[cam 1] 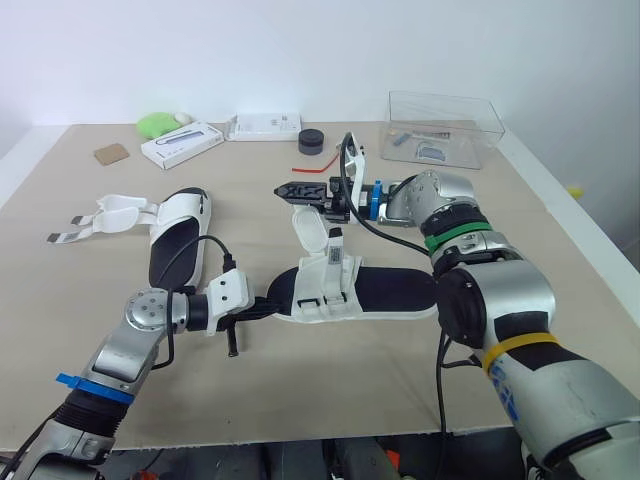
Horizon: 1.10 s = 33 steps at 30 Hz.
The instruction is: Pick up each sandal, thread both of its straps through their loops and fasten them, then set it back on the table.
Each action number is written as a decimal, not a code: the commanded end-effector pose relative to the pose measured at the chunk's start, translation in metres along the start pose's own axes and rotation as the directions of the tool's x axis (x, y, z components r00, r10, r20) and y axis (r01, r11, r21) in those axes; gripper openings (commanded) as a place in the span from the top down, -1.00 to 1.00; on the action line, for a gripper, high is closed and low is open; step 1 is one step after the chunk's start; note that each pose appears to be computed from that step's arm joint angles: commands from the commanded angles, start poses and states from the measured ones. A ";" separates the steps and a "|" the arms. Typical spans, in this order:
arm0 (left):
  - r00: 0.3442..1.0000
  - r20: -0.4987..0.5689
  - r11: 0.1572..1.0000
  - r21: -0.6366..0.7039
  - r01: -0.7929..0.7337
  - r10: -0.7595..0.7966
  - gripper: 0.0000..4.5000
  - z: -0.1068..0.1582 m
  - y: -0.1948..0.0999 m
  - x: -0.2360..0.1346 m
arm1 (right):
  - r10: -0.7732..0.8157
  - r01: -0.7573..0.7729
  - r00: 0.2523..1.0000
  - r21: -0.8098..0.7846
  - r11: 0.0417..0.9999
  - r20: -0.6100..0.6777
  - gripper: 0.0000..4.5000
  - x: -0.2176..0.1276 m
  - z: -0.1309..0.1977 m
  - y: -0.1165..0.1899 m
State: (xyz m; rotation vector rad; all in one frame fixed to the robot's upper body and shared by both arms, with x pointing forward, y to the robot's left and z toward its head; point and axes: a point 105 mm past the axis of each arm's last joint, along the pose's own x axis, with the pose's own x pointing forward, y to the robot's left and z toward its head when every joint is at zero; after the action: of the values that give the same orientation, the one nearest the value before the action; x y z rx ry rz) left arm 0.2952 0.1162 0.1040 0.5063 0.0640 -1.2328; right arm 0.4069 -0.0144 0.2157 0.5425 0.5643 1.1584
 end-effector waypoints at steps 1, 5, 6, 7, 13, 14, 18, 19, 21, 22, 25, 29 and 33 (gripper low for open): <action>0.998 -0.064 0.998 -0.050 0.022 -0.025 1.00 -0.019 -0.008 0.003 | 0.057 -0.056 0.998 -0.031 0.998 0.029 -0.88 -0.002 0.018 0.019; 0.998 -0.062 0.998 -0.052 0.024 -0.027 1.00 -0.019 -0.008 0.004 | 0.050 -0.049 0.998 -0.031 0.998 0.032 -0.26 -0.003 0.018 0.017; 0.998 -0.061 0.998 -0.053 0.025 -0.028 1.00 -0.019 -0.009 0.004 | 0.050 -0.049 0.998 -0.033 0.998 0.038 -0.08 -0.004 0.018 0.017; 0.998 -0.061 0.998 -0.053 0.026 -0.029 1.00 -0.019 -0.009 0.004 | 0.050 -0.049 0.998 -0.035 0.998 0.042 0.17 -0.004 0.019 0.017; 0.998 -0.062 0.998 -0.059 0.030 -0.034 1.00 -0.020 -0.010 0.004 | 0.067 -0.058 0.995 -0.112 0.992 0.074 0.98 -0.012 0.026 0.017; 0.998 -0.062 0.998 -0.060 0.030 -0.033 1.00 -0.020 -0.010 0.004 | 0.076 -0.063 0.994 -0.169 0.984 0.073 0.98 -0.013 0.028 0.018; 0.998 -0.064 0.998 -0.059 0.027 -0.030 1.00 -0.021 -0.009 0.003 | 0.116 -0.096 0.993 -0.517 0.850 0.007 0.98 -0.015 0.019 0.029; 0.997 -0.064 0.998 -0.059 0.026 -0.030 1.00 -0.021 -0.009 0.003 | 0.111 -0.093 0.994 -0.624 0.776 -0.011 0.98 -0.015 0.013 0.031; 0.997 -0.065 0.998 -0.059 0.026 -0.030 1.00 -0.021 -0.008 0.002 | 0.107 -0.082 0.994 -0.815 0.574 -0.025 0.98 -0.014 0.000 0.038; 0.997 -0.065 0.998 -0.058 0.027 -0.031 1.00 -0.021 -0.008 0.002 | 0.112 -0.075 0.993 -0.866 0.494 -0.022 0.98 -0.014 -0.005 0.042; 0.998 -0.062 0.998 -0.059 0.029 -0.033 1.00 -0.020 -0.008 0.003 | 0.122 -0.086 0.989 -0.996 -0.019 -0.088 0.98 -0.018 -0.033 0.057; 0.998 -0.060 0.998 -0.059 0.031 -0.034 1.00 -0.020 -0.006 0.004 | 0.089 -0.197 0.957 -0.842 -0.503 -0.277 0.98 -0.027 -0.074 0.060; 0.998 -0.056 0.998 -0.058 0.035 -0.038 1.00 -0.019 -0.005 0.006 | 0.002 -0.253 0.934 -0.662 -0.706 -0.358 0.98 -0.033 -0.086 0.047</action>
State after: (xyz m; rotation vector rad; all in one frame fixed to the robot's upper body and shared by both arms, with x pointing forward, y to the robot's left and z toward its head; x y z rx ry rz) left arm 0.2993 0.1156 0.1031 0.4992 0.0681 -1.2426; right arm 0.3101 -0.0239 0.1775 -1.4051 -0.8328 1.4941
